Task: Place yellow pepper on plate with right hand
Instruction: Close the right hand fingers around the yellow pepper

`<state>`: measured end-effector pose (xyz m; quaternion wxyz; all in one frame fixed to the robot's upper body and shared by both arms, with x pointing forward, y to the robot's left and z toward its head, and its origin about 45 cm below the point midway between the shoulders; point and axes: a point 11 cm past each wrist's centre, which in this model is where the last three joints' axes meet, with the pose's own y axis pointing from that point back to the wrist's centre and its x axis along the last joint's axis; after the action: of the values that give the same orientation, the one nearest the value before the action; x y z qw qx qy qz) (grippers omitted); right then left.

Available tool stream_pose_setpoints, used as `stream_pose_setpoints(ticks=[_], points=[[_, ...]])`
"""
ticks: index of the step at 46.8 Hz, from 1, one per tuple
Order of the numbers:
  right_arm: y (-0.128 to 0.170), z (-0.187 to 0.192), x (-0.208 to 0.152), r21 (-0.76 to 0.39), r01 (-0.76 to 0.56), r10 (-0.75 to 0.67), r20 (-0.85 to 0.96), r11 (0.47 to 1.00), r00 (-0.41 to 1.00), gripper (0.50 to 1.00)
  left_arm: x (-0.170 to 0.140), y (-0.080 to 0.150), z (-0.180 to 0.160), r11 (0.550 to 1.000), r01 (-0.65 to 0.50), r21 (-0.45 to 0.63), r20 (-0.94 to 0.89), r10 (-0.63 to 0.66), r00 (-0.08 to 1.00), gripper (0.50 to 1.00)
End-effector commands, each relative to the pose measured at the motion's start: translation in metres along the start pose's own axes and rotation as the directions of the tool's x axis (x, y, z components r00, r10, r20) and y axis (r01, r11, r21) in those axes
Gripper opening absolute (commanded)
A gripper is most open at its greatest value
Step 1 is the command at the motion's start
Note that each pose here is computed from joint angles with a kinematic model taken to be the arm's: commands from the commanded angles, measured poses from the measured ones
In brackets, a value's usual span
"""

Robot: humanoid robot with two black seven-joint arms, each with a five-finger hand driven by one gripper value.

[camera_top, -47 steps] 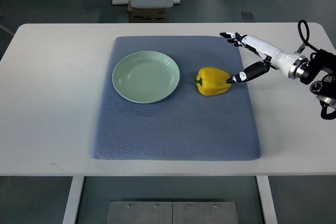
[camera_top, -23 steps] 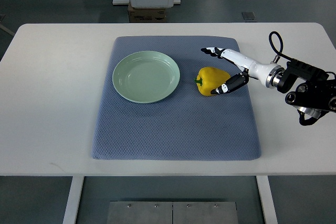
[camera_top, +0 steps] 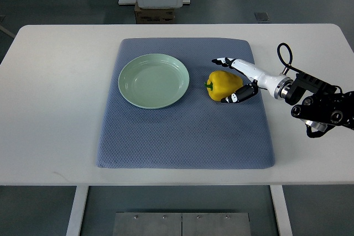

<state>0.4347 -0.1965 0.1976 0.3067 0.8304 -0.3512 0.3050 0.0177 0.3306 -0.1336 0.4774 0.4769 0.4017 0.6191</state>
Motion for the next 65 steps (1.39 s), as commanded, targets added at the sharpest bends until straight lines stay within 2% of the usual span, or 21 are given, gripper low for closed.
stream_pose_setpoints(ticks=[1,15,32,43,46,51,56,65], points=[[-0.002,0.002,0.0,-0.003,-0.006,0.006,-0.009,1.0,1.0,0.916,0.0,0.0,0.0,1.0,0.001,0.0,0.0,-0.001,1.0,1.0],[-0.003,0.005,-0.002,-0.01,-0.005,0.005,-0.012,1.0,1.0,0.906,0.0,0.0,0.0,1.0,0.0,0.0,0.0,0.0,1.0,1.0],[-0.001,0.009,-0.005,-0.018,0.006,-0.006,-0.025,1.0,1.0,0.832,0.0,0.0,0.0,1.0,0.0,0.0,0.0,0.0,1.0,1.0],[-0.005,0.01,-0.007,-0.018,0.005,-0.006,-0.033,1.0,0.999,0.805,0.0,0.0,0.0,1.0,0.0,0.0,0.0,0.0,1.0,1.0],[-0.005,0.011,-0.008,-0.02,0.006,-0.007,-0.038,1.0,0.999,0.776,0.0,0.0,0.0,1.0,0.0,0.0,0.0,0.0,1.0,1.0],[-0.006,0.011,-0.015,-0.023,0.028,-0.029,-0.053,0.999,0.998,0.68,0.0,0.0,0.0,1.0,0.0,0.0,0.0,0.0,1.0,1.0],[-0.008,0.012,-0.014,-0.027,0.025,-0.026,-0.055,0.999,0.998,0.51,0.0,0.0,0.0,1.0,0.0,0.0,0.0,0.0,1.0,1.0],[-0.01,0.01,-0.01,-0.03,0.015,-0.016,-0.03,0.999,0.999,0.5,0.0,0.0,0.0,1.0,0.0,0.0,0.0,0.0,1.0,1.0]])
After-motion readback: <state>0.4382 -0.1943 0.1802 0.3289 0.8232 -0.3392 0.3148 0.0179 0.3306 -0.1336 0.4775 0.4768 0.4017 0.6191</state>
